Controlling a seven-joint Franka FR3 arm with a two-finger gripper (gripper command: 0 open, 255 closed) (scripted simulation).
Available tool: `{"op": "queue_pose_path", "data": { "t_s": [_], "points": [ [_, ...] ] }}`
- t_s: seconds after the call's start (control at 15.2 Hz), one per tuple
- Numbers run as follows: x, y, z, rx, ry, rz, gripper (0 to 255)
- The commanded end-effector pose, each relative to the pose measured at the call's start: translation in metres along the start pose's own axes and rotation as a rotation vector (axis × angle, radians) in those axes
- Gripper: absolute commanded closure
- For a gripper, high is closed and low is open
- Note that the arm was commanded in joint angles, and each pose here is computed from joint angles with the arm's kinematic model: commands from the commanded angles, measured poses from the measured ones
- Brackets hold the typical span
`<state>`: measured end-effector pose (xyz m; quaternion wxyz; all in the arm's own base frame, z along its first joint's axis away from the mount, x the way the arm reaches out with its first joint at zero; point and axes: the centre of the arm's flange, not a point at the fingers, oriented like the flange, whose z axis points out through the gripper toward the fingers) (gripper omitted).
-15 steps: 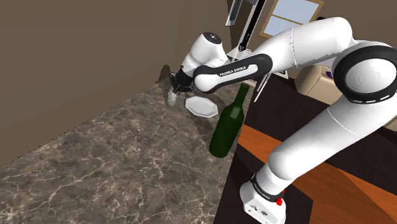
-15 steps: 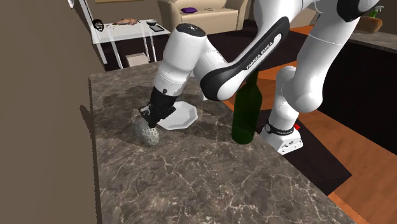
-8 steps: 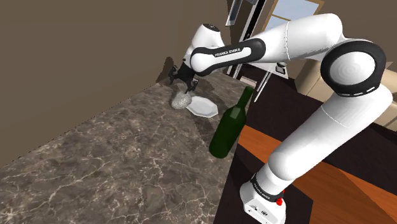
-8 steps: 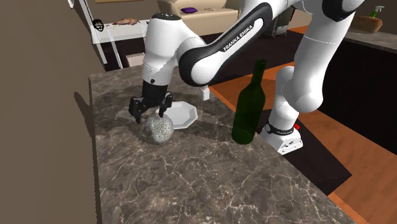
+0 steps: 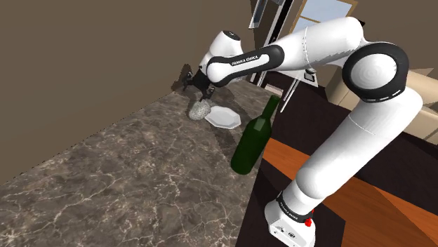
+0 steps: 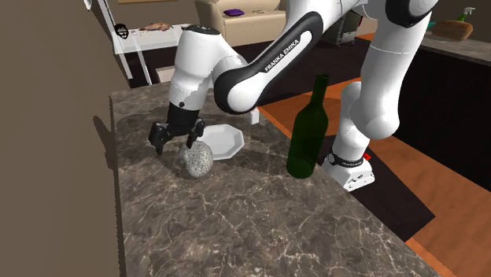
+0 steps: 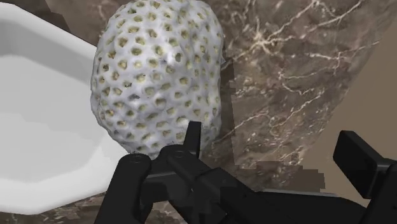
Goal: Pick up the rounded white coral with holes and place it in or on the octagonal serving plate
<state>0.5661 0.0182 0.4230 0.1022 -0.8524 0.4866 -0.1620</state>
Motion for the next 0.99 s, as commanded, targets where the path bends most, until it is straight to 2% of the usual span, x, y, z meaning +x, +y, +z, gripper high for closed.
{"op": "queue_pose_path", "data": {
  "t_s": [0.0,0.33,0.4,0.92],
  "points": [
    [-0.007,0.012,0.019,-0.095,-0.053,0.004,0],
    [-0.007,0.012,0.019,-0.095,-0.053,0.004,0],
    [-0.008,0.010,0.017,-0.095,-0.052,0.003,255],
    [-0.015,0.013,0.005,-0.096,-0.052,0.005,255]
  ]
}}
